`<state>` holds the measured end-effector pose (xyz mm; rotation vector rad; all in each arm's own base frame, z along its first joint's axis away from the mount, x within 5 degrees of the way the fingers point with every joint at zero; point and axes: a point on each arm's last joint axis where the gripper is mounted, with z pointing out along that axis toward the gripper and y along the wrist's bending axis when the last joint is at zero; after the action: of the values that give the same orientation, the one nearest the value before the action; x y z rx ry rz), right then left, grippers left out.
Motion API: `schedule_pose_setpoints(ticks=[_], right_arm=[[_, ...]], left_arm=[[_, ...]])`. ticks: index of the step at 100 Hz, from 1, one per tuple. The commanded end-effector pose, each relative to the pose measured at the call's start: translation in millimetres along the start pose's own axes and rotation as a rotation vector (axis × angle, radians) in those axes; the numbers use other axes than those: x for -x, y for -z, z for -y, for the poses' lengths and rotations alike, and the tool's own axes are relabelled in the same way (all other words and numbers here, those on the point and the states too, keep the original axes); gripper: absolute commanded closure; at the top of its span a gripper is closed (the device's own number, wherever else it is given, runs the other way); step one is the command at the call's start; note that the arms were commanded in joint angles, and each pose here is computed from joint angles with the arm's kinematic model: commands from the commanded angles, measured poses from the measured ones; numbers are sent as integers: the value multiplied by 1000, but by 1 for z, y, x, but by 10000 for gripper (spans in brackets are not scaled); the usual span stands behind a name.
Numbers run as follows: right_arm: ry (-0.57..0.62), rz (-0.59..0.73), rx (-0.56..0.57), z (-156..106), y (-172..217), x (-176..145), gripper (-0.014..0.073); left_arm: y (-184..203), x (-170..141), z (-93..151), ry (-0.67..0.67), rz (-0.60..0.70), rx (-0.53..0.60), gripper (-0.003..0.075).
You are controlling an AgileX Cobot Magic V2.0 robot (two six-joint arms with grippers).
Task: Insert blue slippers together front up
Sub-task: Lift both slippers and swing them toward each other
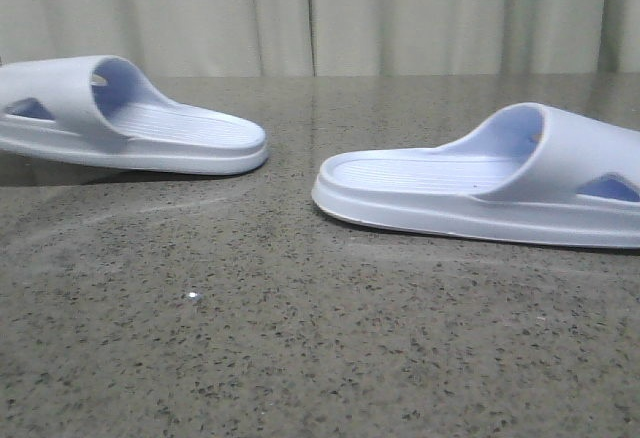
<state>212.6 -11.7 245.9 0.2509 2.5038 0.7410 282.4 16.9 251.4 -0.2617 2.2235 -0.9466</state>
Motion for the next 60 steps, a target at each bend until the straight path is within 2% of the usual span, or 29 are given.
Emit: schedule_pose_setpoints(ticks=[1,17,40,60], right_arm=[[39,81,117,-18,11,11,699],[77,153,241,-40,28,24,699],[129,231,356,-67,53,46,699],[129,243,413,-74,58,52,699]], left_arm=[[25,11,14,-61,69,-25,705],[38,15,15,0,104,-117,705],[39,14,17,2,93,-144,705],[38,11,25,2,58,-217,705]])
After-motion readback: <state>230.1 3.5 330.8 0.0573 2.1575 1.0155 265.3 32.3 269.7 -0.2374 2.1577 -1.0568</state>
